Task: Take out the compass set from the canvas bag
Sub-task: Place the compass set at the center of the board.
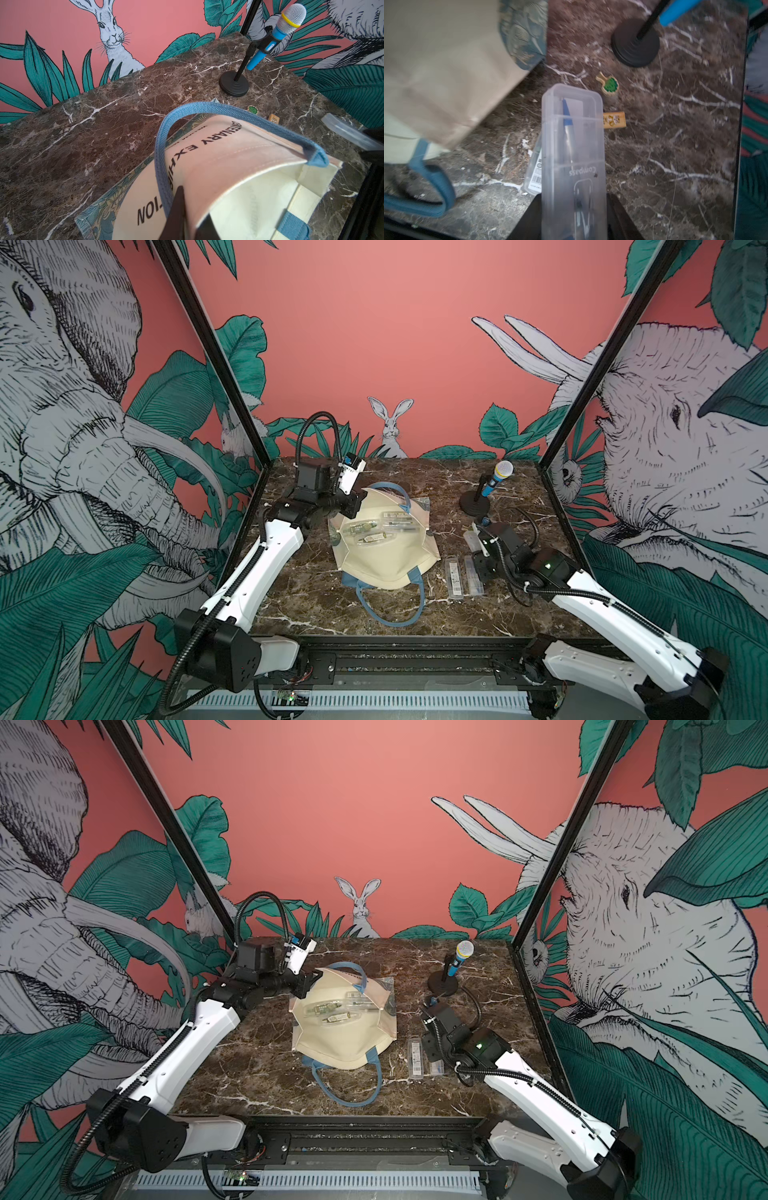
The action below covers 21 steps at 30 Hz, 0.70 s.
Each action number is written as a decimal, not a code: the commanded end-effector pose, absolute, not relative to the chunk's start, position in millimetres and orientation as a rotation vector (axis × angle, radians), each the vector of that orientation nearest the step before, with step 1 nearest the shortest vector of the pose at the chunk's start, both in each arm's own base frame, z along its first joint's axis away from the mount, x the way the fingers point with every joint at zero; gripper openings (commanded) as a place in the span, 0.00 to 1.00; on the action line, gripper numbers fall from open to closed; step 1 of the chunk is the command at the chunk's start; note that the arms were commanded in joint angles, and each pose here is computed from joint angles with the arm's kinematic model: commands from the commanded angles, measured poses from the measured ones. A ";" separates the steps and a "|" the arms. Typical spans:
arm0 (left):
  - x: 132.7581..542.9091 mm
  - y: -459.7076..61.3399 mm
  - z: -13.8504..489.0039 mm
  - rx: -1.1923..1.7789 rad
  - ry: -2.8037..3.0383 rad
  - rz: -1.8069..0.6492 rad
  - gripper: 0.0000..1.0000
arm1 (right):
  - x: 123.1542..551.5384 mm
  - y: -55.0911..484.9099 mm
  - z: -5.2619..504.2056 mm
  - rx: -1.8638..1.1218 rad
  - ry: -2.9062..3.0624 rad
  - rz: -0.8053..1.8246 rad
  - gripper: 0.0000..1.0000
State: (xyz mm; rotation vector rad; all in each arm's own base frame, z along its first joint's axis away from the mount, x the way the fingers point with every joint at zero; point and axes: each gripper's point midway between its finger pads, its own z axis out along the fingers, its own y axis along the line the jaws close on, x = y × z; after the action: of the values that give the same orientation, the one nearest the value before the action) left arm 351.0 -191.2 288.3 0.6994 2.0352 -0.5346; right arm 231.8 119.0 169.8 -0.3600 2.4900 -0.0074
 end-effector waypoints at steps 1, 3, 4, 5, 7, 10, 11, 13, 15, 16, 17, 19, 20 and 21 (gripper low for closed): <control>346.8 -193.9 322.8 0.702 1.918 -0.548 0.00 | 233.1 105.9 137.5 -0.164 2.578 0.029 0.28; 347.3 -192.5 323.3 0.699 1.917 -0.544 0.00 | 232.1 97.9 119.0 -0.107 2.629 0.021 0.28; 346.7 -193.3 322.8 0.701 1.918 -0.546 0.00 | 231.5 94.5 111.5 -0.081 2.649 0.018 0.29; 346.7 -193.4 322.7 0.702 1.918 -0.546 0.00 | 230.5 90.4 103.4 -0.058 2.671 0.011 0.29; 347.7 -192.9 322.1 0.700 1.920 -0.546 0.00 | 230.7 83.4 92.5 -0.014 2.692 -0.002 0.31; 347.7 -194.1 322.2 0.704 1.919 -0.552 0.00 | 233.6 73.3 78.2 0.050 2.712 -0.013 0.32; 347.4 -194.9 322.4 0.706 1.918 -0.554 0.00 | 234.9 71.0 73.9 0.065 2.718 -0.014 0.33; 347.4 -194.6 323.7 0.705 1.914 -0.553 0.00 | 236.9 68.1 65.9 0.087 2.733 -0.011 0.34; 346.7 -194.7 323.6 0.706 1.915 -0.553 0.00 | 238.3 65.0 57.6 0.098 2.746 -0.020 0.35; 346.6 -194.4 324.0 0.705 1.913 -0.552 0.00 | 238.0 63.1 53.4 0.099 2.754 -0.027 0.35; 346.3 -194.4 324.7 0.705 1.911 -0.552 0.00 | 238.9 60.6 49.8 0.105 2.759 -0.036 0.36; 346.3 -194.5 324.4 0.705 1.911 -0.552 0.00 | 240.7 57.1 44.6 0.108 2.765 -0.051 0.36; 346.5 -194.8 324.1 0.706 1.912 -0.553 0.00 | 242.8 55.5 43.1 0.114 2.764 -0.056 0.37; 347.2 -193.7 324.6 0.701 1.912 -0.553 0.00 | 243.3 54.4 40.2 0.124 2.773 -0.053 0.37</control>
State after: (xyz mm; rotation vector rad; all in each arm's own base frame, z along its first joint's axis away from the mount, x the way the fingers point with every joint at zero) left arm 350.9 -191.3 288.4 0.7000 2.0349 -0.5358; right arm 233.7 55.2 41.6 0.1052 2.8005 -0.0690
